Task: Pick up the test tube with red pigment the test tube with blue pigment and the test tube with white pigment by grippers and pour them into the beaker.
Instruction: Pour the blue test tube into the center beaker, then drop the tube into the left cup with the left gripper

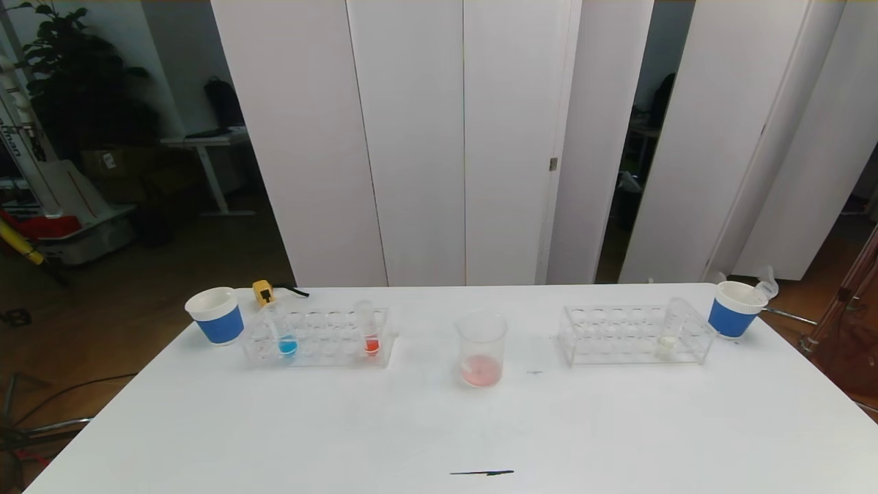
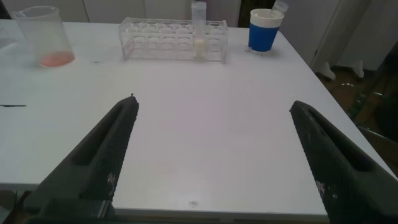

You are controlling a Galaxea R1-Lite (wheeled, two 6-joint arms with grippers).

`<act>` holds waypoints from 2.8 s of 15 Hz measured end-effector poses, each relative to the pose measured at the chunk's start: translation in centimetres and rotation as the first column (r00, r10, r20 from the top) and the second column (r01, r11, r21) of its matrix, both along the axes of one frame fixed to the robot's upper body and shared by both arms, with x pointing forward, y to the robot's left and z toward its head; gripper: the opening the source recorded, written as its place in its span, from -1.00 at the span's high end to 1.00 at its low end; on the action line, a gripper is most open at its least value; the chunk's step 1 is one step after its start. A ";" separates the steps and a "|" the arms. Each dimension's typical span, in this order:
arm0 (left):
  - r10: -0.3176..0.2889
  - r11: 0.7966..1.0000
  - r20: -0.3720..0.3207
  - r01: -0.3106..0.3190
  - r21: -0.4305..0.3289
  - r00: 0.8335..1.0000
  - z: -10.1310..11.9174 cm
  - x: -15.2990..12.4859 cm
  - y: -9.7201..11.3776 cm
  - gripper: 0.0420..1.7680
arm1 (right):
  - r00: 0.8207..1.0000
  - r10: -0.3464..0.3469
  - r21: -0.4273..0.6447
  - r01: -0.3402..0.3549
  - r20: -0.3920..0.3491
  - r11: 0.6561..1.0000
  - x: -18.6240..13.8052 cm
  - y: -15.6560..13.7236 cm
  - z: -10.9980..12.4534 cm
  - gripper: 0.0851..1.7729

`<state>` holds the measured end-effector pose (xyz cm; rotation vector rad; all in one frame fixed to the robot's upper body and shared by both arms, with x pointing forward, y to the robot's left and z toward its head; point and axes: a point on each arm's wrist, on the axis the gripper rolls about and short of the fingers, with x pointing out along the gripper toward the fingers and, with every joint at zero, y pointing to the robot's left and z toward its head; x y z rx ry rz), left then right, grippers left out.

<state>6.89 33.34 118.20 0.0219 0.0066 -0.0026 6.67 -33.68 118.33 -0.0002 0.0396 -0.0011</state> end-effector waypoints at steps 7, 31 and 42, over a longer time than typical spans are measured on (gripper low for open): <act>0.002 1.000 0.007 -0.002 0.004 1.000 0.1 0.0 0.0 -0.98 | 1.000 0.000 0.000 0.000 0.000 1.000 0.0 0.0 0.0 -0.97; 0.016 0.999 -0.114 -0.021 -0.045 0.993 14.5 17.6 -0.2 -0.98 | 1.000 -0.001 0.000 0.001 0.000 1.000 0.0 0.0 0.0 -0.97; -0.030 0.997 -0.253 0.010 -0.082 0.967 6.5 23.6 -1.2 -0.98 | 1.000 0.000 0.000 0.000 0.000 1.000 0.0 0.0 0.0 -0.97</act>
